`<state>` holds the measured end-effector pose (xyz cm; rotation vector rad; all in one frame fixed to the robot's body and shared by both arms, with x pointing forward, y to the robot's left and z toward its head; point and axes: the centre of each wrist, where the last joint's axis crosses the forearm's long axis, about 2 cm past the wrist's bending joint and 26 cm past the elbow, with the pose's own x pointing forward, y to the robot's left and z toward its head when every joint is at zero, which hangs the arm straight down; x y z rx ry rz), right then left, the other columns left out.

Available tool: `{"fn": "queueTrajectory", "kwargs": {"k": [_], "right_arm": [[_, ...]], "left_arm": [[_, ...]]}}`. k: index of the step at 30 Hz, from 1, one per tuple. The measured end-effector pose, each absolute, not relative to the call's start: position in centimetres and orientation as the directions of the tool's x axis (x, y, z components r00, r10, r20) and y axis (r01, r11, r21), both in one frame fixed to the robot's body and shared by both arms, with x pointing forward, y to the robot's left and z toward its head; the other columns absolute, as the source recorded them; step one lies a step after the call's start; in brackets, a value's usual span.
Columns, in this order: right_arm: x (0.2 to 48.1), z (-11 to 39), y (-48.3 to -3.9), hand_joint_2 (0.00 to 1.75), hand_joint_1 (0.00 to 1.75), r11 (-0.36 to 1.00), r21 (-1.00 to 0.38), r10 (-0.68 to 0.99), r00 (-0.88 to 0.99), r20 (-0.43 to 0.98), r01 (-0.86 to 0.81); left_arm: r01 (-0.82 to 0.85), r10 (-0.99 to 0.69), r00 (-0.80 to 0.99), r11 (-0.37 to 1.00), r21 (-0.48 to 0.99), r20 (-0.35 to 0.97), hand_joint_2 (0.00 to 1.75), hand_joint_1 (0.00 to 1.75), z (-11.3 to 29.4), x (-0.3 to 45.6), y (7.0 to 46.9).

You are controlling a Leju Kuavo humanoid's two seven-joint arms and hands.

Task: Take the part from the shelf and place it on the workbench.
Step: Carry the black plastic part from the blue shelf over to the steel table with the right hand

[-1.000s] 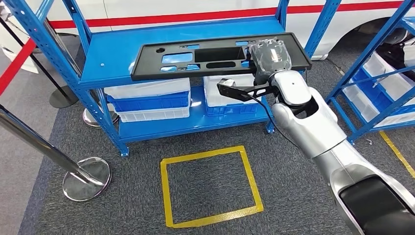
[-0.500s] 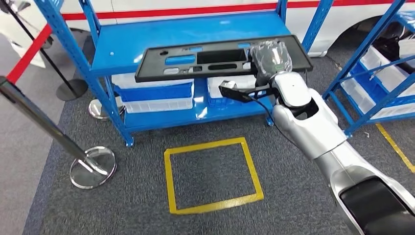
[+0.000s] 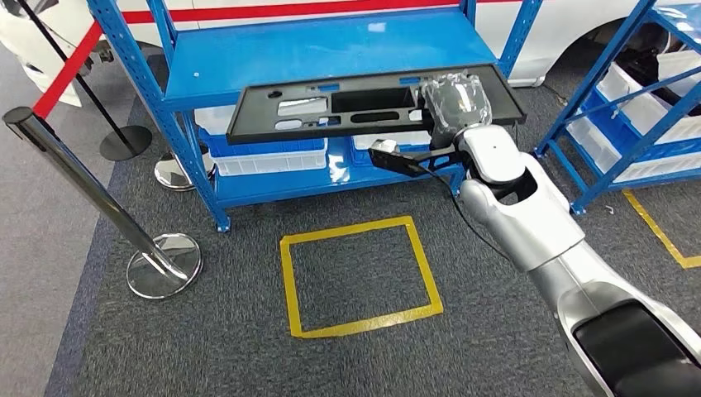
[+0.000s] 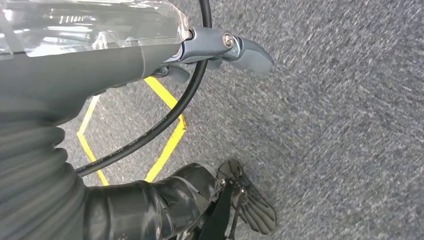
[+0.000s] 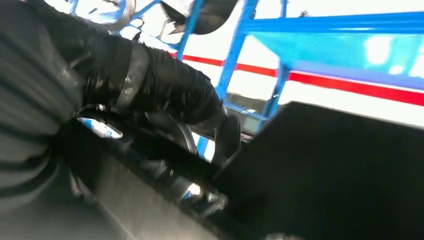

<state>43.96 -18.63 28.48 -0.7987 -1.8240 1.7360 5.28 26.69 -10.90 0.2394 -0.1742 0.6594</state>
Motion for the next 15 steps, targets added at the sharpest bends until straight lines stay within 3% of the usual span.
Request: {"fn": "queueTrajectory", "kwargs": {"k": [15], "right_arm": [[43.85, 28.07, -18.58, 1.75, 1.75, 0.014, -0.997, 0.705, -0.708, -0.042, 0.074]], "left_arm": [[-0.621, 0.579, 0.78, 0.765, 0.173, 0.238, 1.75, 0.0, -10.9, 5.3, 26.82]]}}
